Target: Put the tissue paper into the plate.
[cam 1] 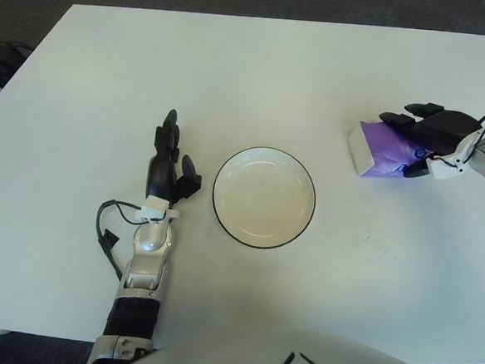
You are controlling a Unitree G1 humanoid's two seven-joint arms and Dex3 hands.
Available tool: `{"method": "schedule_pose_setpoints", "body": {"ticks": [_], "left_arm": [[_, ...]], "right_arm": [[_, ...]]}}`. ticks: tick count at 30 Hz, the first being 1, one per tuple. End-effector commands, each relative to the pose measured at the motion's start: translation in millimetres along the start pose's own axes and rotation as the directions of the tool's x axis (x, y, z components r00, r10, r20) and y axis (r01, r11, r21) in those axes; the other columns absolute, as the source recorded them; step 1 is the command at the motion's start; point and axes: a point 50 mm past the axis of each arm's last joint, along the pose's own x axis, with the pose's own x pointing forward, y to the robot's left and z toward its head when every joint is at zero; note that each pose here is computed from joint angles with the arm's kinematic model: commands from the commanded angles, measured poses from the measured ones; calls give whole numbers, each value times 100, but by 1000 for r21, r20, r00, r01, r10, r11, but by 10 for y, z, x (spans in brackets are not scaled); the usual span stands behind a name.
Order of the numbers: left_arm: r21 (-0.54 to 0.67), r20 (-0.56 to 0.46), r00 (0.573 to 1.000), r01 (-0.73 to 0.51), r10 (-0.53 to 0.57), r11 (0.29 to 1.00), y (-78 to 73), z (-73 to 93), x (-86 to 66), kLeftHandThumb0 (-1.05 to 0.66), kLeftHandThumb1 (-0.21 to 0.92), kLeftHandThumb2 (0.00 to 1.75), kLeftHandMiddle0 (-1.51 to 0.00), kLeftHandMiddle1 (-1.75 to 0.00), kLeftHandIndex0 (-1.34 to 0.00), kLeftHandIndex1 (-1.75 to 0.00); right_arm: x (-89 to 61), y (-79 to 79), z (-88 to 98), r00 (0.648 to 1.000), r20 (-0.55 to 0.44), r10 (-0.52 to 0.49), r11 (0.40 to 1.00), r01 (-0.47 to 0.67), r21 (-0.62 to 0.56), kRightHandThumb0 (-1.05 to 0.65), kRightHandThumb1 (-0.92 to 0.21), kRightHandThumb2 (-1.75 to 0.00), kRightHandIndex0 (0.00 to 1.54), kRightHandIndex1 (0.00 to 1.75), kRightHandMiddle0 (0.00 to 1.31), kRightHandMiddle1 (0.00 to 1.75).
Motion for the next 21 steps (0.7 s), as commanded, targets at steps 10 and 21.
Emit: {"method": "schedule_pose_setpoints", "body": {"ticks": [10,21], "left_arm": [[28,-169,986,-3,8,1000,11,-305,-158,-78,92,103,-21,-1,0,-40],[26,-168,985,-20,24,999,27,-310,-171,-78,92,103,-22,-1,0,-43]], "right_arm": [[348,583,240,980,-85,-180,956,194,218,-58,-45,-101,79,165,50,171],[377,646,183,953,-145,-265,897,298,327,-53,-16,-150,119,174,73,175]]}}
